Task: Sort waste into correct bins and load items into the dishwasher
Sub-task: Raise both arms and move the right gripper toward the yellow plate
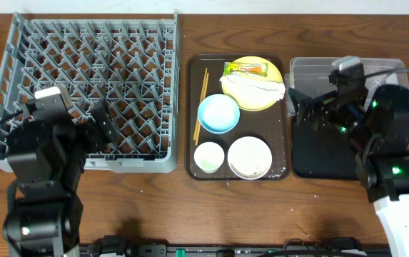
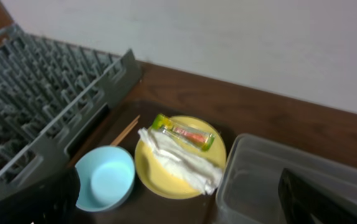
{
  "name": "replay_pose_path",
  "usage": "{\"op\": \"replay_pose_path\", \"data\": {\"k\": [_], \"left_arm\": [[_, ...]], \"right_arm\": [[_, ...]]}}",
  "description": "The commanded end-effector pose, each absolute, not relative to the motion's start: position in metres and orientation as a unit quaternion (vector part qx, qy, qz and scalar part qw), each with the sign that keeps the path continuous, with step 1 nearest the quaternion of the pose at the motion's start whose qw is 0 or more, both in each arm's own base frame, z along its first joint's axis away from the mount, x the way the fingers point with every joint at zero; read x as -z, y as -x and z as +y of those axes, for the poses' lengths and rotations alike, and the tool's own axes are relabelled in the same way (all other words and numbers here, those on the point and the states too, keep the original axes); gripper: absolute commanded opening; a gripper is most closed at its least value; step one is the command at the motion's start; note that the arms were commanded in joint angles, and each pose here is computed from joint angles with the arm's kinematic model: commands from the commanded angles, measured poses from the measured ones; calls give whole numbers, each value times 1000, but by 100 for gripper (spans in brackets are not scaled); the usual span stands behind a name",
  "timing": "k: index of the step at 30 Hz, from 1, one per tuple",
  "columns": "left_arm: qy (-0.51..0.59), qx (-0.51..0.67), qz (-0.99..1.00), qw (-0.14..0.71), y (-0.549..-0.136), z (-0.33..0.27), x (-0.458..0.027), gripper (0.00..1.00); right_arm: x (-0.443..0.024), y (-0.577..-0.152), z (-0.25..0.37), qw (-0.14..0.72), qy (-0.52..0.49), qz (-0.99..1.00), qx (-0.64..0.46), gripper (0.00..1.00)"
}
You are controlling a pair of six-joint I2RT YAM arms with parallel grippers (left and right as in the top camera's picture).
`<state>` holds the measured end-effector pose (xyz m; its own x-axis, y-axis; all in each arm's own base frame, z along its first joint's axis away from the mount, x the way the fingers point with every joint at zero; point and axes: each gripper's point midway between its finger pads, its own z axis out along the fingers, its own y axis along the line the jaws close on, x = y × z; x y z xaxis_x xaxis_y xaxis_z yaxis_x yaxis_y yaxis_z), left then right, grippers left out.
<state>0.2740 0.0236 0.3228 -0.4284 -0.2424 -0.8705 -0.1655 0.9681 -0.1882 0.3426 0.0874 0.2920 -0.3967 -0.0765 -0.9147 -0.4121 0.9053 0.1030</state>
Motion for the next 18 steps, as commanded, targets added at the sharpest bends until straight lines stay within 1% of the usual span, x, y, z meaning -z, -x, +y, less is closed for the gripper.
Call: {"op": "replay_pose_path", "data": {"k": [1, 9, 18], "left_arm": [[121, 43, 847, 516, -280, 23, -334, 90], [117, 53, 859, 496, -290, 20, -324, 90], [114, 64, 874, 469, -295, 15, -310, 90]], "right_arm": [[-303, -347, 99, 519, 169, 819, -177, 99], [-293, -359, 96, 499, 159, 835, -168, 99], [-292, -356, 109, 492, 174, 828, -204, 99]]}}
